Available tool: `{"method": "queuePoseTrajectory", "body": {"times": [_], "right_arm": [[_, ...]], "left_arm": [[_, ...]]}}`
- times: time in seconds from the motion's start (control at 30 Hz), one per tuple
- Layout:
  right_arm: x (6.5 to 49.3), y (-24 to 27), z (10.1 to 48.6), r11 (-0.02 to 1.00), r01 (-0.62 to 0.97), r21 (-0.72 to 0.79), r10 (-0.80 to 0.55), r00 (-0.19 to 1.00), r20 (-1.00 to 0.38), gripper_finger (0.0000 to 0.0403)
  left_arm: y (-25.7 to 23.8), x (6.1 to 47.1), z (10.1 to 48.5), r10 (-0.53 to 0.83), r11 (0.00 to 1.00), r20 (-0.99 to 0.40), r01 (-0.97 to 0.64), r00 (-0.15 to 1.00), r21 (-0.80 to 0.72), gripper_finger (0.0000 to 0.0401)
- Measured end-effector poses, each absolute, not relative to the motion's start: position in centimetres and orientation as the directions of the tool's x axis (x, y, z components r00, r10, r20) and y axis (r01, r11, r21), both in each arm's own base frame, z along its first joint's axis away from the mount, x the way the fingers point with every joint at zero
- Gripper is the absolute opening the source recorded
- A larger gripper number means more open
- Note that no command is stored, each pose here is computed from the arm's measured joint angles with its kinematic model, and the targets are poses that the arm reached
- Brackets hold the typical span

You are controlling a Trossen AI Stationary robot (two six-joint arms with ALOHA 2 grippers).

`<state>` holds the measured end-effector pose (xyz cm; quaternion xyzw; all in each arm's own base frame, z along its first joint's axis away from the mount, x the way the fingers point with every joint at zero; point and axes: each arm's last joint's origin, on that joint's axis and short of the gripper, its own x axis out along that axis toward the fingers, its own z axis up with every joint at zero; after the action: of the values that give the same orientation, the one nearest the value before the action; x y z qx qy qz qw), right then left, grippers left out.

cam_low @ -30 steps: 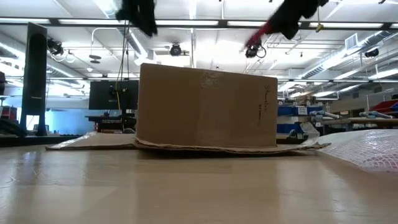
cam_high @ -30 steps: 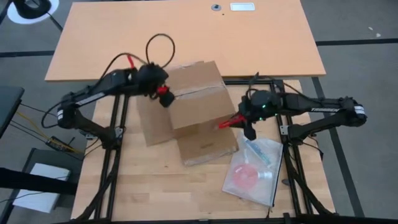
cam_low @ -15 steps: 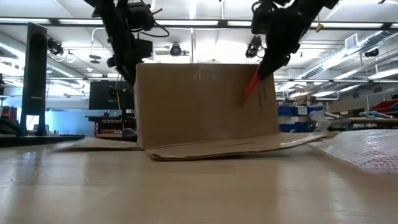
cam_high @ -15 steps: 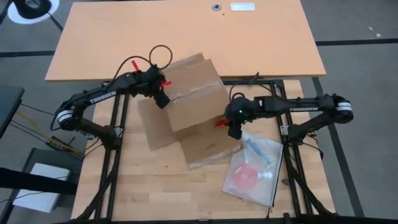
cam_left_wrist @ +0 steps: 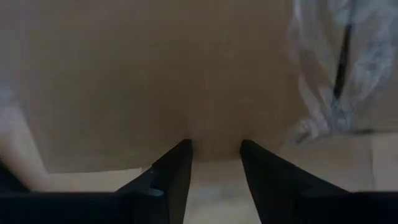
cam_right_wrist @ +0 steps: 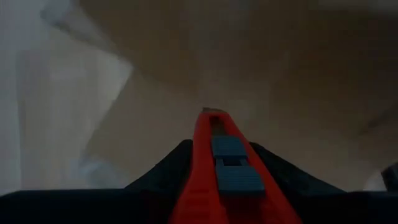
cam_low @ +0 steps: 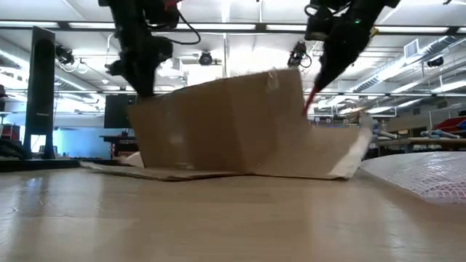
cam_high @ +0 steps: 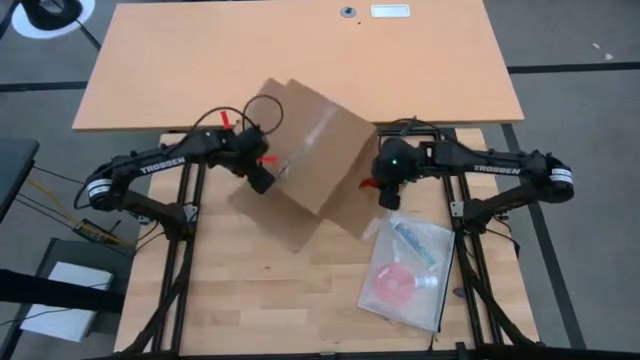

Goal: Unpack boxes
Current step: Break down cardboard box until it is fully flat

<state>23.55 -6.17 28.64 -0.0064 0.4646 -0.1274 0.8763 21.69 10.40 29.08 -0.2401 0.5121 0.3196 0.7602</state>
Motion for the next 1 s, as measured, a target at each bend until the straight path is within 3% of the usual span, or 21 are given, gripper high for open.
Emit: {"method": "queuePoseTrajectory", "body": {"times": [0.1, 0.27, 0.47, 0.57, 0.77, 1.0], "right_arm": [[22.7, -6.1, 28.8, 0.971, 0.184, -0.151, -0.226, 0.509, -0.831, 0.0132], [22.7, -6.9, 29.5, 0.965, 0.182, -0.189, -0.26, 0.558, -0.788, 0.0132], [22.6, -8.0, 29.7, 0.948, 0.239, -0.209, -0.311, 0.568, -0.762, 0.0132], [22.4, -8.3, 29.7, 0.947, 0.247, -0.205, -0.313, 0.567, -0.762, 0.0132], [22.2, -8.2, 30.0, 0.946, 0.255, -0.198, -0.313, 0.579, -0.753, 0.0132], [21.8, -7.9, 31.7, 0.941, 0.303, -0.152, -0.309, 0.586, -0.749, 0.0132]], "left_arm": [[8.8, 21.2, 28.9, 0.181, 0.652, -0.962, -0.757, 0.202, -0.036, 0.0156], [6.1, 21.6, 28.8, 0.104, 0.656, -0.978, -0.751, 0.181, -0.069, 0.0156], [3.7, 21.5, 29.9, 0.087, 0.64, -0.972, -0.76, 0.217, -0.113, 0.0156], [3.2, 21.4, 32.4, 0.101, 0.652, -0.944, -0.737, 0.315, -0.176, 0.0156], [3.9, 20.2, 38.5, 0.292, 0.689, -0.846, -0.712, 0.445, -0.137, 0.0156], [6.8, 18.6, 39.8, 0.57, 0.61, -0.767, -0.777, 0.295, 0.154, 0.0156]]}}
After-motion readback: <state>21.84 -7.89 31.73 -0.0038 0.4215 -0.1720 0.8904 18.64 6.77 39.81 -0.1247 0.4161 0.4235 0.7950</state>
